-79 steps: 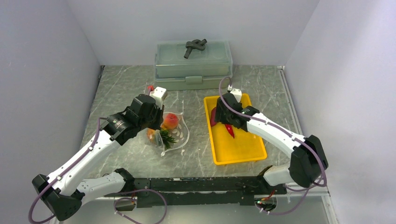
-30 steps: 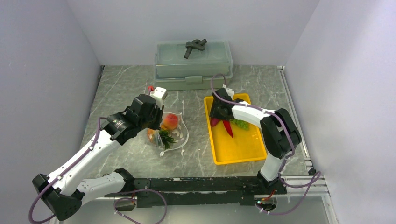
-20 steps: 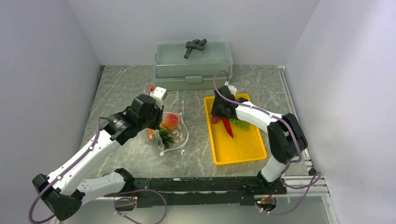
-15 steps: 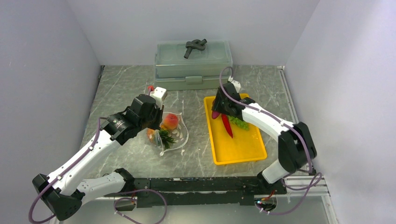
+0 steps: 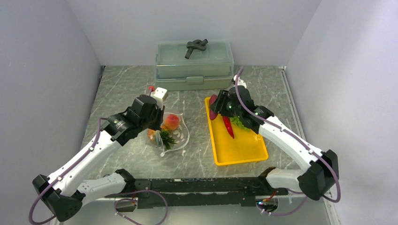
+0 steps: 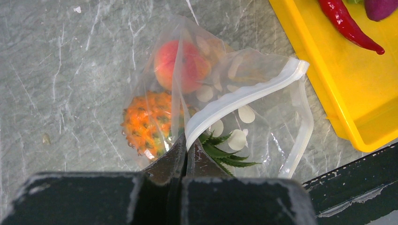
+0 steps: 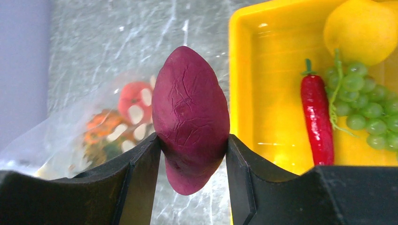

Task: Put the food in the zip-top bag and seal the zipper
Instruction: Pick up the fake vegetable from the bin, then place the fake vegetable in the zipper food storage bag.

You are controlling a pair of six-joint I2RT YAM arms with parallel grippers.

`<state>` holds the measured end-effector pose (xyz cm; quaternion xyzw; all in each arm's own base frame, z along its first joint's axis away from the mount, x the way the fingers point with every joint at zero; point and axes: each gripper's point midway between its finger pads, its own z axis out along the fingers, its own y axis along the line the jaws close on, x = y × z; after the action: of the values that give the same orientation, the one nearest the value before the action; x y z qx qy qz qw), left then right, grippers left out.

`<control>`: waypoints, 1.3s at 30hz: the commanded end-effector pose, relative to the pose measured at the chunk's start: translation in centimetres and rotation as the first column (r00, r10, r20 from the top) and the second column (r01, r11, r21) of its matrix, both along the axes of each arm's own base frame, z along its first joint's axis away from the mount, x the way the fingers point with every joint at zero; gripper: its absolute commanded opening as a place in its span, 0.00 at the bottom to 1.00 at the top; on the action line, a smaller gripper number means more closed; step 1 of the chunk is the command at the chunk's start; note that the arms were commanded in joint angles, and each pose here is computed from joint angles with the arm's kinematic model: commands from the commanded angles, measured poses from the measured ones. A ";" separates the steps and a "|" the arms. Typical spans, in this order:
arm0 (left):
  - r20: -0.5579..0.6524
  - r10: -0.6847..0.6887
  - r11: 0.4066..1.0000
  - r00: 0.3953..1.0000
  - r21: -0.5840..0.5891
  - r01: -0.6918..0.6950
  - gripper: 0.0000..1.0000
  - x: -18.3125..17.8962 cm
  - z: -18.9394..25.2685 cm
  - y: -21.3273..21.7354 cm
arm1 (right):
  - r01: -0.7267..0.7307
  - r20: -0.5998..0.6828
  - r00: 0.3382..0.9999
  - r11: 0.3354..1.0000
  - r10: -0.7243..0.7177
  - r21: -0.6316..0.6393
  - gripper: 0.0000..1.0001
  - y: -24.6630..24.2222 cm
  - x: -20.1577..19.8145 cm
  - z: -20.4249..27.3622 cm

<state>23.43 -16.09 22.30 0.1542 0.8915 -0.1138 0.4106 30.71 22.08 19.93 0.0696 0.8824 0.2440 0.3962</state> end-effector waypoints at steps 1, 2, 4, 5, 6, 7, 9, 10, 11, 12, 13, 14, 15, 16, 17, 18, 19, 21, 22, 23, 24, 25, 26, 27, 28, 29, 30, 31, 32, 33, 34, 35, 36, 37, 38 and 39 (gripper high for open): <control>0.020 0.008 1.000 1.000 0.008 -0.008 0.00 0.4 0.3 0.2 | -0.126 0.081 0.989 0.991 0.123 0.037 0.22 1.9 -2.7 3.6; 0.020 0.010 1.000 1.000 0.009 -0.010 0.00 0.4 0.3 0.3 | -0.147 0.088 0.986 0.989 0.143 0.032 0.22 2.3 -3.3 3.9; 0.022 0.009 1.000 1.000 0.005 -0.009 0.00 0.4 0.4 0.2 | -0.173 0.106 0.980 0.985 0.170 0.020 0.21 2.8 -4.3 4.6; 0.021 0.009 1.000 1.000 0.005 -0.009 0.00 0.4 0.3 0.2 | -0.192 0.118 0.975 0.981 0.188 0.016 0.20 3.2 -4.8 5.0; 0.021 0.008 1.000 1.000 0.003 -0.008 0.00 0.4 0.4 0.2 | -0.210 0.130 0.970 0.978 0.206 0.015 0.20 3.6 -5.3 5.4; 0.020 0.010 1.000 1.000 0.004 -0.010 0.00 0.3 0.4 0.2 | -0.234 0.146 0.962 0.972 0.229 0.017 0.19 4.1 -5.9 5.8; 0.019 0.010 1.000 1.000 0.005 -0.011 0.00 0.3 0.3 0.3 | -0.287 0.183 0.943 0.957 0.277 0.030 0.19 5.0 -7.0 6.6; 0.019 0.010 1.000 1.000 0.005 -0.010 0.00 0.3 0.4 0.3 | -0.311 0.199 0.934 0.950 0.298 0.035 0.19 5.3 -7.6 6.9; 0.019 0.010 1.000 1.000 0.005 -0.010 0.00 0.3 0.3 0.2 | -0.335 0.210 0.924 0.941 0.319 0.041 0.19 5.7 -8.1 7.1; 0.019 0.009 1.000 1.000 0.005 -0.009 0.00 0.3 0.3 0.2 | -0.355 0.221 0.915 0.934 0.337 0.046 0.19 5.9 -8.6 7.4; 0.018 0.010 1.000 1.000 0.006 -0.010 0.00 0.3 0.3 0.2 | -0.376 0.232 0.906 0.925 0.355 0.050 0.19 6.3 -9.1 7.6; 0.018 0.010 1.000 1.000 0.005 -0.010 0.00 0.3 0.3 0.2 | -0.397 0.241 0.895 0.916 0.374 0.052 0.19 6.7 -9.6 7.8; 0.017 0.010 1.000 1.000 0.005 -0.010 0.00 0.3 0.3 0.2 | -0.423 0.249 0.883 0.905 0.398 0.053 0.19 7.3 -10.3 8.1; 0.016 0.010 1.000 1.000 0.006 -0.010 0.00 0.4 0.3 0.2 | -0.444 0.259 0.871 0.895 0.417 0.053 0.19 7.8 -10.8 8.3; 0.015 0.012 1.000 1.000 0.007 -0.012 0.00 0.4 0.2 0.2 | -0.462 0.262 0.862 0.886 0.435 0.049 0.19 8.2 -11.2 8.3; 0.013 0.010 1.000 1.000 0.008 -0.010 0.00 0.3 0.2 0.2 | -0.475 0.266 0.854 0.879 0.448 0.044 0.19 8.7 -11.6 8.4; 0.013 0.011 1.000 1.000 0.009 -0.011 0.00 0.4 0.2 0.2 | -0.484 0.268 0.848 0.874 0.457 0.041 0.19 9.1 -11.8 8.5; 0.012 0.013 1.000 1.000 0.009 -0.013 0.00 0.4 0.1 0.2 | -0.501 0.265 0.838 0.865 0.476 0.031 0.19 10.2 -12.3 8.2; 0.011 0.012 1.000 1.000 0.010 -0.012 0.00 0.4 0.1 0.2 | -0.512 0.267 0.832 0.859 0.486 0.033 0.20 10.8 -12.5 8.1; 0.011 0.013 1.000 1.000 0.009 -0.013 0.00 0.4 0.1 0.2 | -0.524 0.267 0.825 0.851 0.498 0.034 0.20 11.4 -12.8 8.0; 0.010 0.014 1.000 1.000 0.010 -0.014 0.00 0.4 0.0 0.3 | -0.533 0.265 0.820 0.845 0.508 0.030 0.20 12.0 -13.0 7.9; 0.009 0.013 1.000 1.000 0.011 -0.013 0.00 0.4 0.0 0.2 | -0.539 0.261 0.816 0.842 0.515 0.022 0.20 12.5 -13.1 7.7; 0.009 0.013 1.000 1.000 0.010 -0.013 0.00 0.4 0.0 0.2 | -0.543 0.258 0.812 0.839 0.523 0.010 0.20 13.0 -13.3 7.5; 0.008 0.012 1.000 1.000 0.011 -0.012 0.00 0.4 0.0 0.2 | -0.545 0.255 0.811 0.839 0.527 -0.002 0.21 13.5 -13.4 7.3; 0.007 0.012 1.000 1.000 0.013 -0.012 0.00 0.4 -0.1 0.2 | -0.547 0.251 0.809 0.837 0.532 -0.012 0.21 13.9 -13.4 7.0; 0.007 0.012 1.000 1.000 0.013 -0.012 0.00 0.4 0.0 0.2 | -0.547 0.249 0.808 0.837 0.534 -0.020 0.21 14.3 -13.5 6.9; 0.007 0.013 1.000 1.000 0.012 -0.014 0.00 0.4 0.0 0.2 | -0.545 0.247 0.809 0.838 0.534 -0.026 0.21 14.7 -13.4 6.7; 0.007 0.014 1.000 1.000 0.012 -0.014 0.00 0.4 0.0 0.2 | -0.544 0.243 0.810 0.839 0.534 -0.032 0.21 15.1 -13.4 6.5; 0.008 0.013 1.000 1.000 0.011 -0.013 0.00 0.4 0.0 0.2 | -0.540 0.239 0.812 0.841 0.533 -0.038 0.21 15.4 -13.3 6.2; 0.008 0.014 1.000 1.000 0.012 -0.014 0.00 0.4 0.0 0.2 | -0.538 0.235 0.814 0.842 0.532 -0.043 0.21 15.6 -13.2 6.0; 0.010 0.015 1.000 1.000 0.012 -0.015 0.00 0.4 0.0 0.2 | -0.534 0.235 0.816 0.844 0.529 -0.047 0.21 15.9 -13.0 5.8; 0.009 0.016 1.000 1.000 0.012 -0.016 0.00 0.4 0.0 0.2 | -0.529 0.232 0.819 0.847 0.525 -0.051 0.21 16.1 -12.9 5.6; 0.010 0.016 1.000 1.000 0.013 -0.016 0.00 0.4 0.0 0.2 | -0.527 0.230 0.820 0.848 0.524 -0.056 0.21 16.3 -12.8 5.4; 0.009 0.017 1.000 1.000 0.013 -0.017 0.00 0.4 0.0 0.3 | -0.525 0.228 0.821 0.849 0.524 -0.059 0.22 16.5 -12.6 5.3; 0.010 0.018 1.000 1.000 0.011 -0.018 0.00 0.4 0.0 0.3 | -0.522 0.223 0.823 0.850 0.522 -0.065 0.22 16.7 -12.5 5.1; 0.010 0.017 1.000 1.000 0.011 -0.018 0.00 0.4 0.0 0.3 | -0.516 0.219 0.826 0.853 0.518 -0.073 0.21 16.8 -12.3 5.0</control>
<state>23.55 -16.16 21.97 0.1548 0.8939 -0.1106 0.4058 16.90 37.48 21.94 -0.2192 0.8376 0.3326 0.3739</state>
